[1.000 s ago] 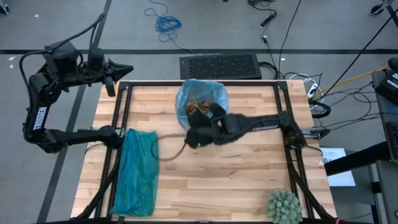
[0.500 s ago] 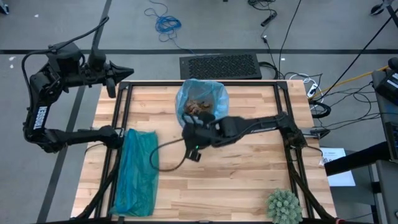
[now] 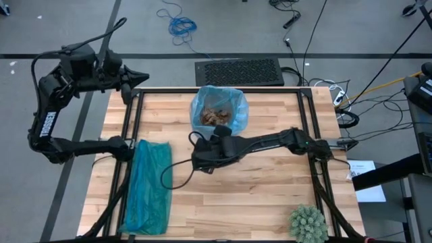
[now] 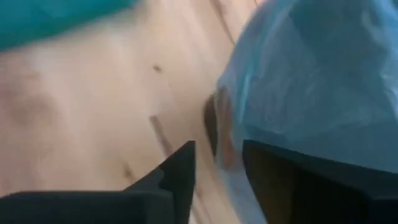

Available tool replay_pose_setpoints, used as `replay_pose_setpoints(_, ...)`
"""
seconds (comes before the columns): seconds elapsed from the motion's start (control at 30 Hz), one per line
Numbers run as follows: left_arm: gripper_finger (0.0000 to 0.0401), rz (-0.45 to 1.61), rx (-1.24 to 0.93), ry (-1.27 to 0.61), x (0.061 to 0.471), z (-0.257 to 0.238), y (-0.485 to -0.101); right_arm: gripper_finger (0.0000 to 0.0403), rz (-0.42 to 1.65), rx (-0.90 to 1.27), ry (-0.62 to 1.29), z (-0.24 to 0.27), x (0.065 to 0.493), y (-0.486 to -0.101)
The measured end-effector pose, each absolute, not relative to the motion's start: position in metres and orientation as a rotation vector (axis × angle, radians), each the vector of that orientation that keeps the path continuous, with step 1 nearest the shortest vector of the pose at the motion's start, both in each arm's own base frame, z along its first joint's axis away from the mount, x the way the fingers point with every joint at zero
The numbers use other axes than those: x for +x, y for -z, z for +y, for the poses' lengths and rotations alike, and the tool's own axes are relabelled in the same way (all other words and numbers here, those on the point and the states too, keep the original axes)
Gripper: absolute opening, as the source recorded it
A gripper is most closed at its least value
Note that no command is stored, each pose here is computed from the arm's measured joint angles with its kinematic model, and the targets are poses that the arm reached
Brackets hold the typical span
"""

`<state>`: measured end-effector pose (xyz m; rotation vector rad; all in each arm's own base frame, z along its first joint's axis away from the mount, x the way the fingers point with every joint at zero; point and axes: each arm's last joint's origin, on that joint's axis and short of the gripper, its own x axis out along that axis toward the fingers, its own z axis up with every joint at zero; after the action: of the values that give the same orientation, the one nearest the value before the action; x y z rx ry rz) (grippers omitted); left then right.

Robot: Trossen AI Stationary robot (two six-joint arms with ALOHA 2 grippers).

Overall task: Place trash/remove bag and relplace
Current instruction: Close the blue trash bag in the trash bin

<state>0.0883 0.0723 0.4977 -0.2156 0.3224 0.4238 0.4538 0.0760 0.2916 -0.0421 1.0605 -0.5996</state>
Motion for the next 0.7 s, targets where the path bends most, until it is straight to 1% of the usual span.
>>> replay_pose_setpoints(0.07, 0.0, 0.324, -0.216, -0.424, 0.088, 0.072, -0.498, 0.0085, 1.075, -0.042, 0.62, 0.071, 0.455, -0.288)
replay_pose_setpoints(0.13, 0.0, 0.329, -0.22, -0.425, 0.088, 0.072, -0.497, 0.0032, 1.072, -0.038, 0.623, 0.068, 0.456, -0.288)
replay_pose_setpoints(0.17, 0.0, 0.333, -0.222, -0.425, 0.088, 0.072, -0.497, 0.0016, 1.066, -0.04, 0.618, 0.067, 0.455, -0.291)
replay_pose_setpoints(0.27, 0.0, 0.337, -0.224, -0.425, 0.086, 0.07, -0.496, 0.0005, 1.019, -0.001, 0.577, 0.068, 0.449, -0.31)
replay_pose_setpoints(0.43, 0.0, 0.338, -0.205, -0.423, 0.086, 0.07, -0.497, 0.0001, 0.862, 0.116, 0.516, 0.063, 0.43, -0.36)
replay_pose_setpoints(0.6, 0.0, 0.339, -0.201, -0.43, 0.087, 0.071, -0.497, 0.0, 0.687, 0.223, 0.535, 0.042, 0.41, -0.406)
replay_pose_setpoints(0.7, 0.0, 0.337, -0.2, -0.43, 0.088, 0.073, -0.497, 0.0, 0.61, 0.26, 0.563, 0.021, 0.402, -0.424)
